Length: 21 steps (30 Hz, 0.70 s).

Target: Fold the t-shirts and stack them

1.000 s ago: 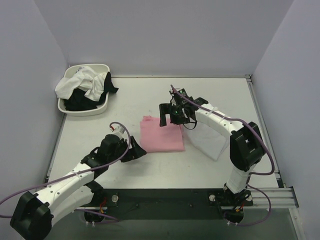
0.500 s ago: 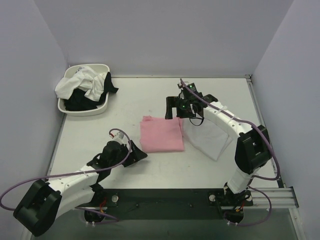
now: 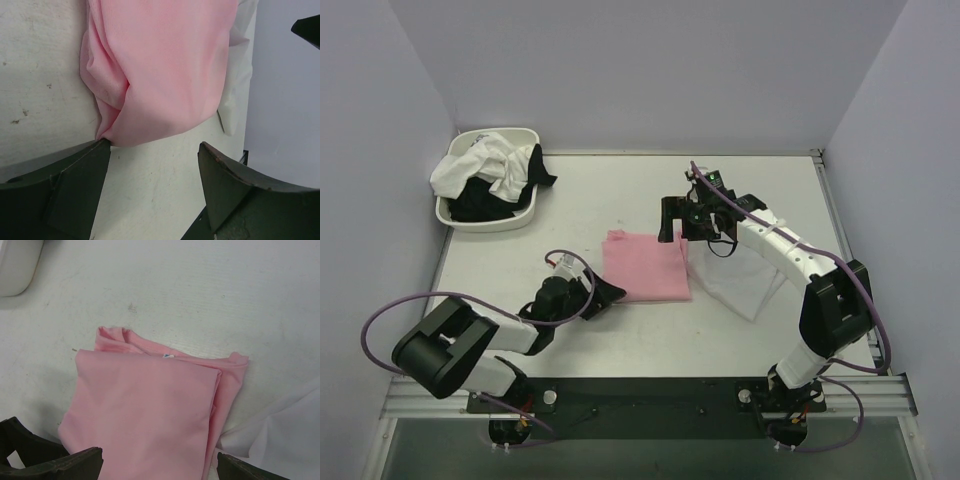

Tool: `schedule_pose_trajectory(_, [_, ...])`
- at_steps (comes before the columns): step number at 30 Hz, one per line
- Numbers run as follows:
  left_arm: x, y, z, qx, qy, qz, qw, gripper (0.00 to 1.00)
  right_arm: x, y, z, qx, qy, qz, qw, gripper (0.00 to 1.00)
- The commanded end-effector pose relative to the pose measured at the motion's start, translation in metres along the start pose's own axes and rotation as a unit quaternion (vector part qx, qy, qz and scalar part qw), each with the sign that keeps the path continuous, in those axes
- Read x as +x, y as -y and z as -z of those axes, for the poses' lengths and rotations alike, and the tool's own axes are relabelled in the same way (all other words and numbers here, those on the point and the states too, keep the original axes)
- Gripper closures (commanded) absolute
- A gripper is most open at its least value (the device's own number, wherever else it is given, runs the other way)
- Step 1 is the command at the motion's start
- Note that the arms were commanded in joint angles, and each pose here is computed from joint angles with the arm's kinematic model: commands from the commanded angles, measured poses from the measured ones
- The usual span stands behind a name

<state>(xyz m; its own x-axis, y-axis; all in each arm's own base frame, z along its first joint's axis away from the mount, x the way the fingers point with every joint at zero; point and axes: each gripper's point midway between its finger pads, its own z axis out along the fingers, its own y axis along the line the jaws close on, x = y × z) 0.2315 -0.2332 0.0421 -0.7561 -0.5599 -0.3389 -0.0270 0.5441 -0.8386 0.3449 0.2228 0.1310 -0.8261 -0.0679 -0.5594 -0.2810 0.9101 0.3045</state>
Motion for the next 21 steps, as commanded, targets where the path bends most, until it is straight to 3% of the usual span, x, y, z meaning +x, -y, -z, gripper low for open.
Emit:
schedule_pose_trajectory(1, [0.016,-0.057,0.001,-0.099,-0.015,0.012,0.995,0.19,-0.006,-0.003,0.013,-0.008,0.016,0.001,1.000,0.00])
schedule_pose_trajectory(6, [0.015,-0.066,-0.004,-0.120,-0.013,0.022,0.993,0.35,-0.006,-0.004,0.013,-0.012,0.015,-0.001,1.000,0.00])
schedule_pose_trajectory(7, [0.016,-0.070,-0.006,-0.129,-0.014,0.022,0.991,0.44,-0.005,-0.004,0.013,-0.013,0.013,-0.001,1.000,0.00])
schedule_pose_trajectory(8, [0.016,-0.073,-0.006,-0.137,-0.016,0.022,0.990,0.48,-0.005,-0.005,0.013,-0.014,0.015,-0.001,1.000,0.00])
schedule_pose_trajectory(16, [0.010,-0.082,-0.017,-0.179,-0.020,0.031,0.983,0.57,0.000,-0.007,0.016,-0.025,0.016,-0.003,1.000,0.00])
schedule_pose_trajectory(18, [0.007,-0.082,-0.018,-0.187,-0.016,0.029,0.982,0.64,0.002,-0.007,0.016,-0.026,0.016,-0.004,1.000,0.00])
schedule_pose_trajectory(19, [0.005,-0.082,-0.018,-0.194,-0.016,0.029,0.980,0.70,0.002,-0.006,0.016,-0.027,0.016,-0.004,1.000,0.00])
schedule_pose_trajectory(21, [0.002,-0.081,-0.020,-0.196,-0.011,0.026,0.980,0.94,0.005,-0.006,0.014,-0.028,0.015,-0.006,0.999,0.00])
